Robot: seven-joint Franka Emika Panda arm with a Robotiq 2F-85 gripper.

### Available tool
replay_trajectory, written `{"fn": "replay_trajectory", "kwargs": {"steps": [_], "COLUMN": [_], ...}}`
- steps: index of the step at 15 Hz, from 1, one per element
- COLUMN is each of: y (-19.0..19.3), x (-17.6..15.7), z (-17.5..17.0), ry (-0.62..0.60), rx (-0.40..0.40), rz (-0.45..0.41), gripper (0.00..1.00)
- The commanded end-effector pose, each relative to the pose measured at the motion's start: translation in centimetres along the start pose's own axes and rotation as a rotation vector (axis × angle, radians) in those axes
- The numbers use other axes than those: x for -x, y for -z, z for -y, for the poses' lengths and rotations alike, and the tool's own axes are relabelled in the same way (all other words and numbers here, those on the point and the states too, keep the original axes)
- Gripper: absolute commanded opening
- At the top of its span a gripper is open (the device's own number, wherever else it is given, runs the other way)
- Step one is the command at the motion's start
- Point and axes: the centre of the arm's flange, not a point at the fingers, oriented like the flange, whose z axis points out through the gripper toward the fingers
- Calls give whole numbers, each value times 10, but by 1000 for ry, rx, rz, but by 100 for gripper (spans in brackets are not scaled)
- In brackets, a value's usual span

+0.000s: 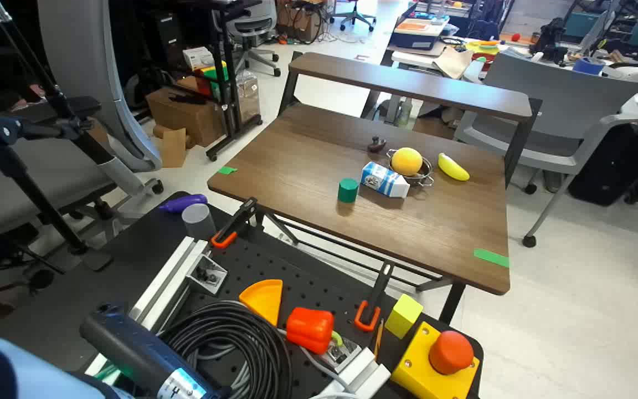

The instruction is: Move the green object and the pot on the table

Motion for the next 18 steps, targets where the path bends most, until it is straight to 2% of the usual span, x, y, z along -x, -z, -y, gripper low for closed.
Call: {"fn": "replay_trajectory", "kwargs": {"steps": [1, 7, 11, 15, 18], "y": [0, -40, -98, -169, -221], "x": [0, -31, -79, -133, -171], "z": [0, -20, -22, -10, -3], "ry": [0, 78, 114, 118, 65], "rx": [0, -64, -154, -218, -247], "rz": [-1, 36, 48, 135, 203], "gripper": [100, 100, 100, 100, 100]}}
